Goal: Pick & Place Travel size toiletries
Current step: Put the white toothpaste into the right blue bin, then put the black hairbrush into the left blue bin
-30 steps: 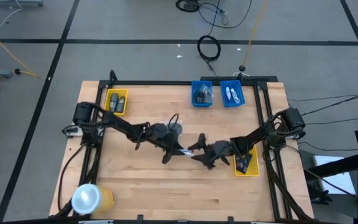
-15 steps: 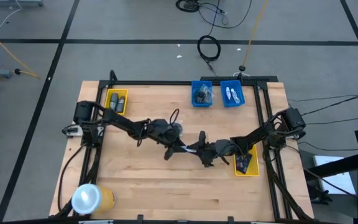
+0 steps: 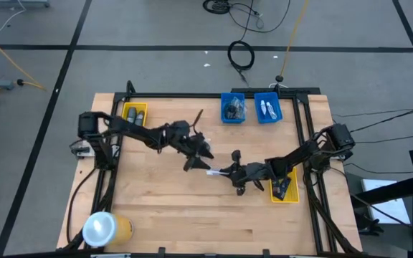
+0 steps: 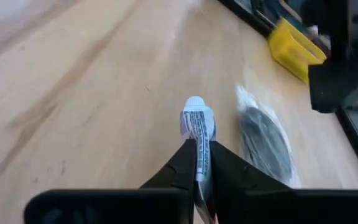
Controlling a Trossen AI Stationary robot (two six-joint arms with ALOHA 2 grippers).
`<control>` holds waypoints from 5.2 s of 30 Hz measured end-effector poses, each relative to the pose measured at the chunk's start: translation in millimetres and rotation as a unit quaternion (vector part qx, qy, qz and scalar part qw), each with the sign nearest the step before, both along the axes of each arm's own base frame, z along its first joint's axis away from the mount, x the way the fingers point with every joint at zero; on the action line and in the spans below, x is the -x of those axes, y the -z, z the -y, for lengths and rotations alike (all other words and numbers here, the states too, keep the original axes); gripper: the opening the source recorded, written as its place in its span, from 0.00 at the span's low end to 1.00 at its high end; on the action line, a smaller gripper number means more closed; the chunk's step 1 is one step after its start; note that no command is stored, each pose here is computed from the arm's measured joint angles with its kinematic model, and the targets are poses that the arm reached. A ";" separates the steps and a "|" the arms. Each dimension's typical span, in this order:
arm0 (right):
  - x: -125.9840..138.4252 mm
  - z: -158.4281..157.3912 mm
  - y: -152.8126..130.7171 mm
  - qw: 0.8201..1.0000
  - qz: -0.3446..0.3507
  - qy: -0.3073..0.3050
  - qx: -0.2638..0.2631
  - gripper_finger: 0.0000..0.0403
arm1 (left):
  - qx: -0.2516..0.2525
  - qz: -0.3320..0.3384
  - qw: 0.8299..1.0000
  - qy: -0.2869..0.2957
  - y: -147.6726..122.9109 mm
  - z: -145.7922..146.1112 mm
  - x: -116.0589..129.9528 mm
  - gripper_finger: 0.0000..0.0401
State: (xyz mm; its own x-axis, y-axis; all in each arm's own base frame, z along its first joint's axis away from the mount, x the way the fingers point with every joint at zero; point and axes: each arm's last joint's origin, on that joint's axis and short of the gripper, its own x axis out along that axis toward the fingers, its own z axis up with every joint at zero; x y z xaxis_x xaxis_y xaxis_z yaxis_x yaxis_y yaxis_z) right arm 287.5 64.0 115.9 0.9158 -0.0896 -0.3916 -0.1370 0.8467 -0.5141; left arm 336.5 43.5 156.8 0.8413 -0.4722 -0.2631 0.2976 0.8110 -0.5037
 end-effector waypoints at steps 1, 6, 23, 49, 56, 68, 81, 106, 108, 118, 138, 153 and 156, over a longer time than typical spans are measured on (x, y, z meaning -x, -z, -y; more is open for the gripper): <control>1.2 0.4 -1.9 1.000 -0.001 0.017 -0.008 0.05 | -0.019 -0.004 1.000 -0.009 -2.5 -1.6 2.4 0.80; 17.8 7.7 -34.0 0.987 0.011 0.161 0.003 0.04 | -0.140 -0.085 0.983 -0.078 1.2 12.7 12.1 0.88; 112.9 175.9 -86.8 0.780 0.049 0.605 -0.154 0.05 | -0.261 -0.076 0.904 -0.331 44.2 75.6 61.4 0.79; 125.8 245.5 -41.6 0.738 0.009 0.625 -0.252 0.38 | -0.266 -0.073 0.904 -0.326 44.4 75.3 61.8 0.75; 121.9 227.4 -78.9 0.794 0.067 0.564 -0.216 0.45 | -0.282 -0.071 0.901 -0.323 44.1 73.2 61.5 0.75; 71.8 133.9 -66.9 0.936 0.079 0.279 -0.199 0.38 | -0.241 -0.087 0.905 -0.340 43.7 40.4 57.5 0.75; 61.7 83.4 -19.2 0.942 0.116 -0.002 -0.315 0.38 | -0.290 -0.290 0.883 -0.229 6.3 -1.1 62.2 0.62; 20.3 93.1 30.1 0.957 0.029 0.111 -0.267 0.57 | -0.341 -0.259 0.886 -0.177 40.1 -29.9 46.5 0.01; 21.7 93.4 30.9 0.962 0.013 0.117 -0.248 0.61 | -0.337 -0.237 0.895 -0.171 43.3 -27.4 39.9 0.03; 3.9 74.9 26.2 0.999 -0.041 0.017 0.003 0.72 | -0.295 -0.156 0.930 -0.152 61.2 -4.2 16.6 0.01; -12.0 64.2 19.6 0.997 -0.063 -0.001 0.049 0.17 | -0.255 -0.109 0.949 -0.151 58.0 7.3 9.1 0.09; 7.2 102.0 -79.1 0.917 0.090 0.386 -0.051 0.07 | -0.321 -0.179 0.873 -0.322 9.4 15.0 69.1 0.09; 13.5 140.8 -100.0 0.880 0.068 0.450 -0.137 0.05 | -0.273 -0.145 0.888 -0.341 25.2 26.4 78.9 0.08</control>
State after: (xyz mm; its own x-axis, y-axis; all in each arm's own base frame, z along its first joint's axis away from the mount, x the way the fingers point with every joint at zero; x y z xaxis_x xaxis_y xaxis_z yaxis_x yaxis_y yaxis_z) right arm 274.0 -76.8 215.9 0.5625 -0.7213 -0.4042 0.6991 0.6759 -0.2334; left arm 257.6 17.1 131.6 0.7415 0.3862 -0.5486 -0.4351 0.8992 0.0450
